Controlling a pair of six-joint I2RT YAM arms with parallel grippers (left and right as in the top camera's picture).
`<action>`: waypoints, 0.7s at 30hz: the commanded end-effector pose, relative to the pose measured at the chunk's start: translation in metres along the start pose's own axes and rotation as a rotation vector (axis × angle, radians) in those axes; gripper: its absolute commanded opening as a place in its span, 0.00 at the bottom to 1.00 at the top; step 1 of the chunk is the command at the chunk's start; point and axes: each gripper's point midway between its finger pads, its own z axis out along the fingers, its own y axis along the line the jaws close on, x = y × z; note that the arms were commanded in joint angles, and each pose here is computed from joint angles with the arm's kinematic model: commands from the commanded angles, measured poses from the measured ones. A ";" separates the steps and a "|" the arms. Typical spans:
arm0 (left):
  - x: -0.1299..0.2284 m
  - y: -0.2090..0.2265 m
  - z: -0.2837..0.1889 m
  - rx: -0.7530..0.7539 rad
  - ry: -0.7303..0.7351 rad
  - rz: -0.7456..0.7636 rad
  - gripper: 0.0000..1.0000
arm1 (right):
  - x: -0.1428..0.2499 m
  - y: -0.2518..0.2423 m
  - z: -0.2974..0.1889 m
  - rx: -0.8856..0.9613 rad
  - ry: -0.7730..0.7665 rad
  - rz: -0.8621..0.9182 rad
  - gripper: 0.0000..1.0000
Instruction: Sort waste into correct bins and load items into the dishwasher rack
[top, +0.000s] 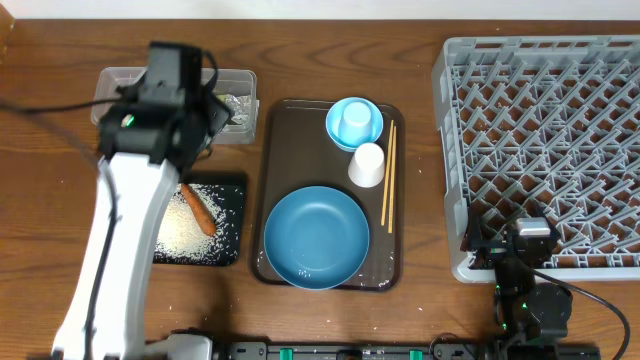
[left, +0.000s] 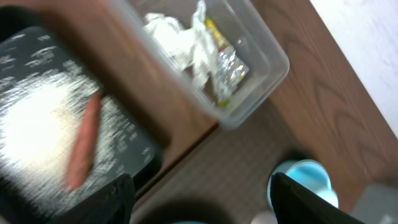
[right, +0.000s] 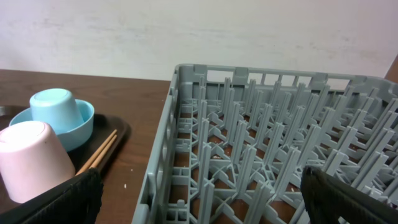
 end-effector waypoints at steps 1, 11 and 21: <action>0.009 0.016 -0.016 -0.014 0.019 0.006 0.71 | 0.001 -0.001 0.000 0.003 0.003 0.003 0.99; 0.056 0.080 -0.029 -0.237 0.191 0.004 0.87 | 0.001 -0.001 0.000 0.004 0.003 0.003 0.99; 0.065 0.087 -0.032 -0.265 0.236 0.008 0.95 | 0.001 -0.001 0.000 0.004 0.003 0.003 0.99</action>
